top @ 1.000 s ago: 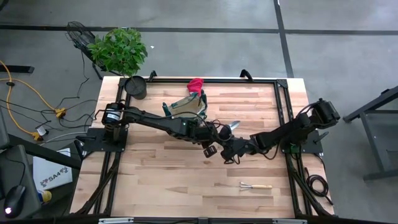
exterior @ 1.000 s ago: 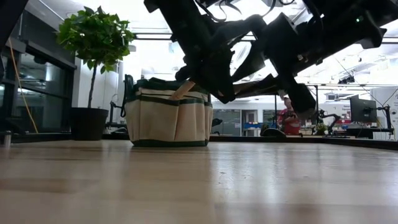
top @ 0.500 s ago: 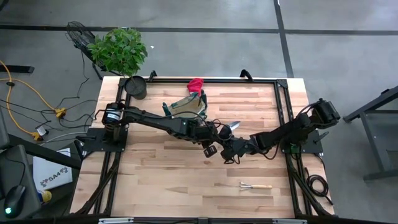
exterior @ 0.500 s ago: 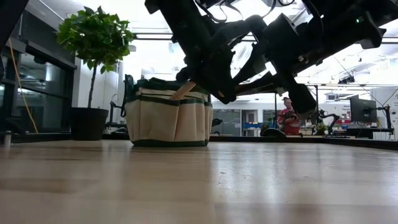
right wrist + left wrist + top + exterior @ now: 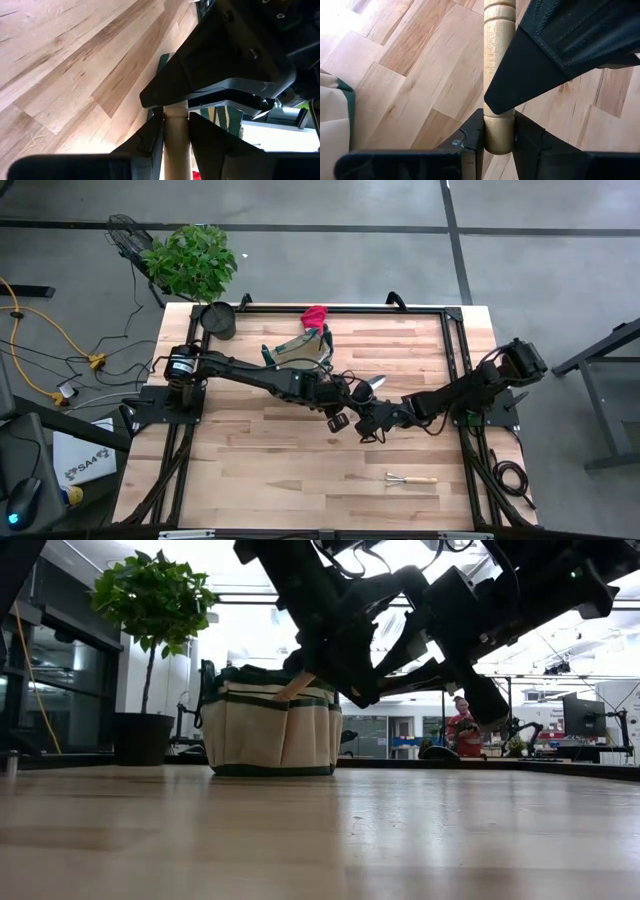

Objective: Pick & Place Garden tools in Gardening bag
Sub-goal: Put the trowel into the gardening bag

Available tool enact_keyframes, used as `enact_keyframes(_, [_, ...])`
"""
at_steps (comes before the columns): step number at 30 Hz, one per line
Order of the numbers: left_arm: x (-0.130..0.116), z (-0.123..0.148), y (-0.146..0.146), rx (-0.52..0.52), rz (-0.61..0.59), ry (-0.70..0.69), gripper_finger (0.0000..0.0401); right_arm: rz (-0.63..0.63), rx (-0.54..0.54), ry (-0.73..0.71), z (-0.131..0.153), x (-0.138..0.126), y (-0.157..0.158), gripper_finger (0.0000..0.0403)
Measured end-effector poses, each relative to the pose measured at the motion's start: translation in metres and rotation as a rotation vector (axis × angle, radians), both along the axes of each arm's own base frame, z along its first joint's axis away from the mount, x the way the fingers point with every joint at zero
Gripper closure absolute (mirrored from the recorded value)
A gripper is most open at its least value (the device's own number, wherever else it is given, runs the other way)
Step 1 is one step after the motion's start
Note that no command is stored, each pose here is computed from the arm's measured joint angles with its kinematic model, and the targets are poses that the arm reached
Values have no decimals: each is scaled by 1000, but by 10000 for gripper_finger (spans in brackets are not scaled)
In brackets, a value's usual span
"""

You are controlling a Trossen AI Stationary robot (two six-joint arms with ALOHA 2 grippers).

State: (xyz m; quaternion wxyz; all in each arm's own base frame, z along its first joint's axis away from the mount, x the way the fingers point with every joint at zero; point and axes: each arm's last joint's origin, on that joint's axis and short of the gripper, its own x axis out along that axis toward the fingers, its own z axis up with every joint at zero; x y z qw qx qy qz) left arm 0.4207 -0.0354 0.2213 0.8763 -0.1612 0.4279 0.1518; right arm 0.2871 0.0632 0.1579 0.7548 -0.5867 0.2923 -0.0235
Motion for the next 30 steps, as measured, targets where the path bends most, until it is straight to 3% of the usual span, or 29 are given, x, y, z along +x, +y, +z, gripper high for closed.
enact_keyframes(15, [1, 1, 0, -6, -12, -11, 338, -60, 57, -25, -1, -1, -1, 351])
enact_keyframes(25, [1, 1, -1, 22, -33, -15, 283, -130, 203, -72, -3, -2, -2, 361])
enact_keyframes(30, [-2, -1, -1, 35, -41, 26, 279, -145, 313, -75, -6, -2, -4, 402])
